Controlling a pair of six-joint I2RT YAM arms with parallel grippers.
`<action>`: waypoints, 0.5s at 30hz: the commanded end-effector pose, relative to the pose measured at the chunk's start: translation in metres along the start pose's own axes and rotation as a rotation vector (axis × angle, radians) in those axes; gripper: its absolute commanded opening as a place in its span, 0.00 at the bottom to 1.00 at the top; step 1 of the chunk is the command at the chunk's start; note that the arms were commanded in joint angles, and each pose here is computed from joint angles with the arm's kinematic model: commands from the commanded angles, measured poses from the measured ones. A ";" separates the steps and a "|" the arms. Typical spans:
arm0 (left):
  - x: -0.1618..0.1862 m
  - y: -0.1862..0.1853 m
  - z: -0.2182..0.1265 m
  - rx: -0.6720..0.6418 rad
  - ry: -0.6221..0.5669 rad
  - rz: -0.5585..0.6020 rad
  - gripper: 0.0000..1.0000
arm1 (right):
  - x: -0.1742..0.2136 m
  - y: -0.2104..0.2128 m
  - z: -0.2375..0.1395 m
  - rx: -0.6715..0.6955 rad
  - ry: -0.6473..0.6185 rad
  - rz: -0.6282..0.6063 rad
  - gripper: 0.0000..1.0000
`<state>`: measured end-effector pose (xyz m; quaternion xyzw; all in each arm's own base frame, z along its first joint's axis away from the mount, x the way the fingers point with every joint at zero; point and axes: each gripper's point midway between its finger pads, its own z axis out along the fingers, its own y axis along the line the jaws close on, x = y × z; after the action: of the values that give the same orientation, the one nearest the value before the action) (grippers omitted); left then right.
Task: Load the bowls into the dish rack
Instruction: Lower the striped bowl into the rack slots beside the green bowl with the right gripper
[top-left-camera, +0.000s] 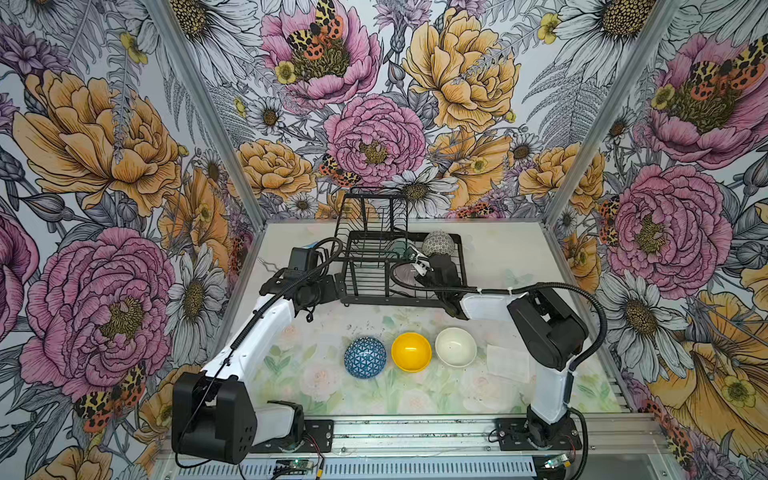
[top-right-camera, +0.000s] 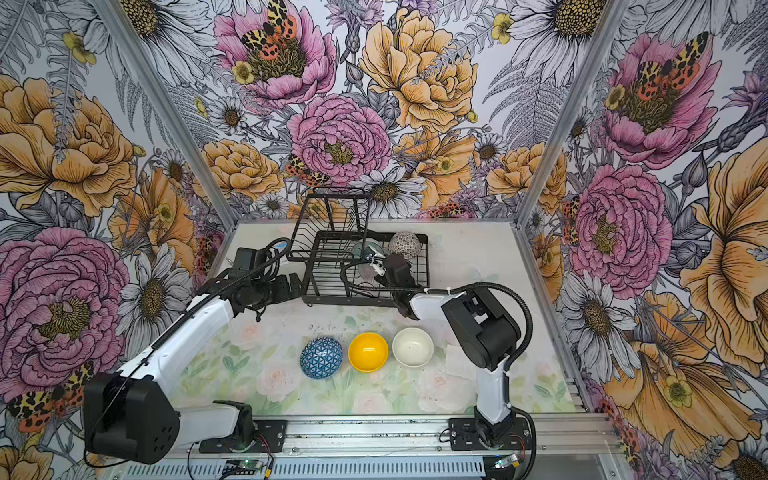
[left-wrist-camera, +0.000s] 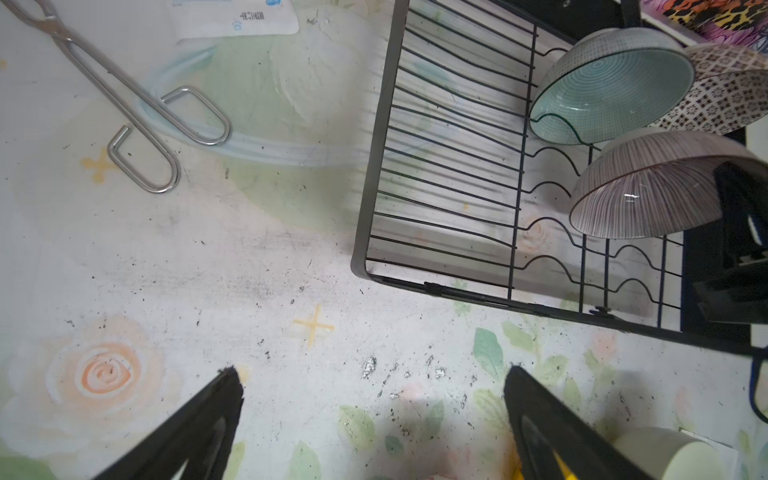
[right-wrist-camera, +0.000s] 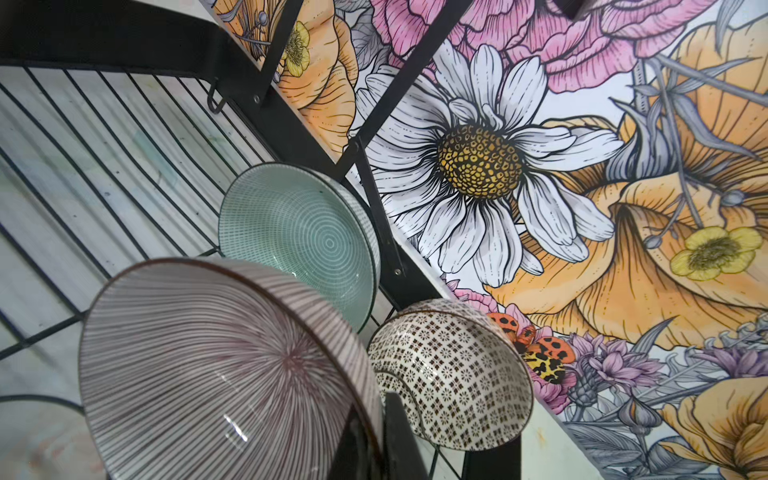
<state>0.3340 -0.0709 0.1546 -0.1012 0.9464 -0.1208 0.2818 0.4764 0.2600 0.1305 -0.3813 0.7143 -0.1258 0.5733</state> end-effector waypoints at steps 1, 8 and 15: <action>-0.005 -0.002 0.002 0.019 -0.006 0.004 0.99 | -0.038 -0.018 0.004 0.100 -0.121 -0.013 0.00; -0.006 -0.002 0.005 0.018 0.003 0.003 0.99 | -0.043 -0.012 0.011 0.145 -0.170 -0.071 0.00; -0.006 -0.004 0.007 0.023 0.007 0.003 0.99 | -0.049 -0.011 0.012 0.194 -0.225 -0.100 0.00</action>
<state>0.3355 -0.0721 0.1452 -0.1014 0.9505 -0.1195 0.2683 0.4875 0.2829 0.1331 -0.4039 0.6480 -0.1674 0.6236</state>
